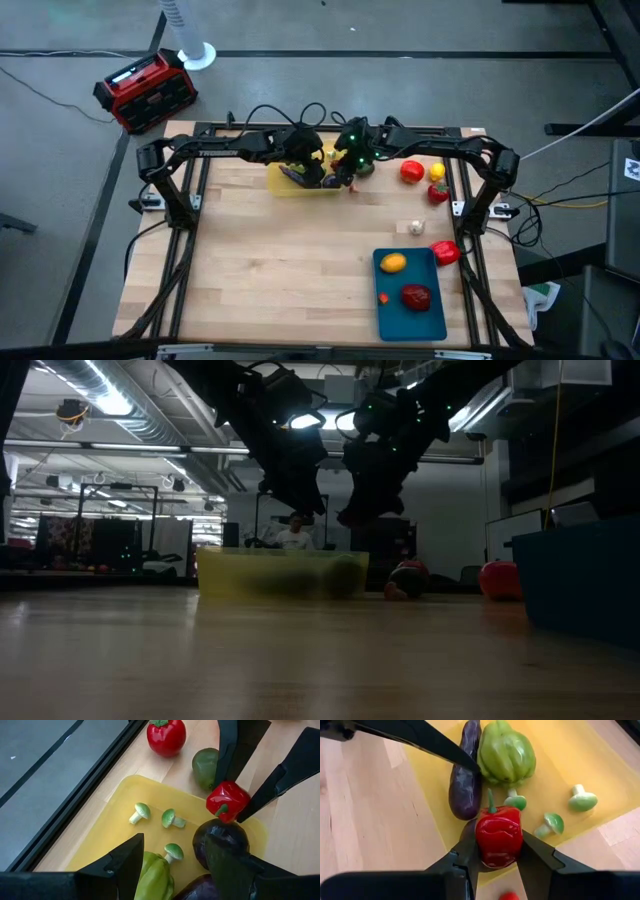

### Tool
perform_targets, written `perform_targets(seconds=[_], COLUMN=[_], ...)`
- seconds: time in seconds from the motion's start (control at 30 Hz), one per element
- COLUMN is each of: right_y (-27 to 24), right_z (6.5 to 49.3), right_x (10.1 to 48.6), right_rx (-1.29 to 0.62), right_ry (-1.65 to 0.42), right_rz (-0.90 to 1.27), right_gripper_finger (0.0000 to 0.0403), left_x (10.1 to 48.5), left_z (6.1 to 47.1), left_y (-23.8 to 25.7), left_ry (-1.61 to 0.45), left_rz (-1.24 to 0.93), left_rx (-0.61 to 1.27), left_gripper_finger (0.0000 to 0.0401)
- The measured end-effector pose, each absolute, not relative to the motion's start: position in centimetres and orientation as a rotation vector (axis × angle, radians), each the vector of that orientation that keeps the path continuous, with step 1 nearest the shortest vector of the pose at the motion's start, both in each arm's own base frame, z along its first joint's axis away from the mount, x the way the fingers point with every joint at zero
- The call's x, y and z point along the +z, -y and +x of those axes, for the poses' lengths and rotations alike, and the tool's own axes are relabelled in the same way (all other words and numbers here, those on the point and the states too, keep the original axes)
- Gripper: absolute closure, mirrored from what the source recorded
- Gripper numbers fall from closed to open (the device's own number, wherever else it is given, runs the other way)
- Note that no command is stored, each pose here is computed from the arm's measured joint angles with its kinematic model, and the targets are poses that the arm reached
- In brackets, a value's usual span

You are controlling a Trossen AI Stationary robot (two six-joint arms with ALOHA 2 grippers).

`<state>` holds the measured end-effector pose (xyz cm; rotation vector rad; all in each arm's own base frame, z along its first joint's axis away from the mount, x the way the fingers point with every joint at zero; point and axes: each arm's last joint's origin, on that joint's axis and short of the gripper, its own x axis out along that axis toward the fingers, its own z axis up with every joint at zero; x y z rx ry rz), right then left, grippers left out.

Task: Sort produce into baskets
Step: Put the red chili into the yellow bin, then put the green lime into the blue bin

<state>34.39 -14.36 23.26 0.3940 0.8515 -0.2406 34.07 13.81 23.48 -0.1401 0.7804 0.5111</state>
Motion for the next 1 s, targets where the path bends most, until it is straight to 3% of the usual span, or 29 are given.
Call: perform_targets(seconds=[0.2, 0.6, 1.0], right_y=[14.4, 14.7, 15.5], right_z=[34.4, 34.2, 31.7], right_x=[23.3, 23.2, 22.0], right_rx=[-0.241, -0.317, -0.304], right_ry=[-0.852, -0.867, -1.123], right_rz=[0.394, 0.363, 0.244], right_gripper_finger=[0.0275, 0.0139, 0.0109], left_x=[23.5, 23.5, 23.5], left_z=[34.1, 34.1, 34.1], left_y=[-13.8, -13.8, -13.8], left_ry=[-0.78, -0.781, -0.781], left_rz=[-0.14, -0.14, -0.14], left_rx=[0.511, 0.511, 0.511], left_gripper_finger=[0.0196, 0.0196, 0.0196])
